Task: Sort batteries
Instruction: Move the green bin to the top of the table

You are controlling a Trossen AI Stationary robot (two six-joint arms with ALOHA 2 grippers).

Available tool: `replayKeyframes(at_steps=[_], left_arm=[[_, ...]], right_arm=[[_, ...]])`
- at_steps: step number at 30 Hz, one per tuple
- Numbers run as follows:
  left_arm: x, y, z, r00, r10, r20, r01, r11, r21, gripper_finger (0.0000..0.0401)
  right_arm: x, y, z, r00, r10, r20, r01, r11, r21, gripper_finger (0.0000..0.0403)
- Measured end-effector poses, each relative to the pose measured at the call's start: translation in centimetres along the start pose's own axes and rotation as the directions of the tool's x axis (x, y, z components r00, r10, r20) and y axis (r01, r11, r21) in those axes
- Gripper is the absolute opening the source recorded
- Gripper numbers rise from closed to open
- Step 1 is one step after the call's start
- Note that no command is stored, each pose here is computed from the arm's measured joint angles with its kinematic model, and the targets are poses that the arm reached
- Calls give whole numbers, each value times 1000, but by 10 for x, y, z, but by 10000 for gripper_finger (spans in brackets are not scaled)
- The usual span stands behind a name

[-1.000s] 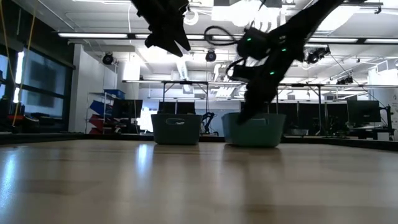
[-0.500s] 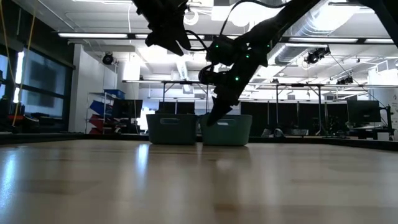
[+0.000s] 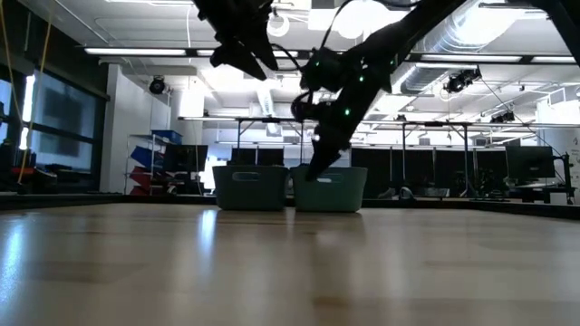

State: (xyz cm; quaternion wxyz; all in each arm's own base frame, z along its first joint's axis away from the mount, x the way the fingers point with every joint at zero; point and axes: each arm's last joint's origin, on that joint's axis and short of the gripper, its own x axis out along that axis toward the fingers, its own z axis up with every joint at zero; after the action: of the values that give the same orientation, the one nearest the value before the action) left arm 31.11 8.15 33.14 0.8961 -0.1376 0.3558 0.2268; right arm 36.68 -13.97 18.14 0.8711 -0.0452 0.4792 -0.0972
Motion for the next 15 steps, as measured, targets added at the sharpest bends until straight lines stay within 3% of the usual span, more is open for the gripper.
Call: replayKeyframes(at_steps=[5,9,12,15], left_arm=[[-12,0,-10,997,51,-60,-51,999,8,188],[-10,10,-38,979,94,-181,-100,995,-26,177],[-2,27,-67,956,134,-260,-166,980,-108,160],[7,41,-99,929,163,-332,-236,952,-195,140]], right_arm=[[-32,-2,8,998,9,58,-10,1000,15,152],[-65,-5,7,993,82,88,-87,995,51,153],[-82,-3,-7,970,212,122,-221,973,71,153],[-88,2,-33,959,262,105,-273,956,110,144]])
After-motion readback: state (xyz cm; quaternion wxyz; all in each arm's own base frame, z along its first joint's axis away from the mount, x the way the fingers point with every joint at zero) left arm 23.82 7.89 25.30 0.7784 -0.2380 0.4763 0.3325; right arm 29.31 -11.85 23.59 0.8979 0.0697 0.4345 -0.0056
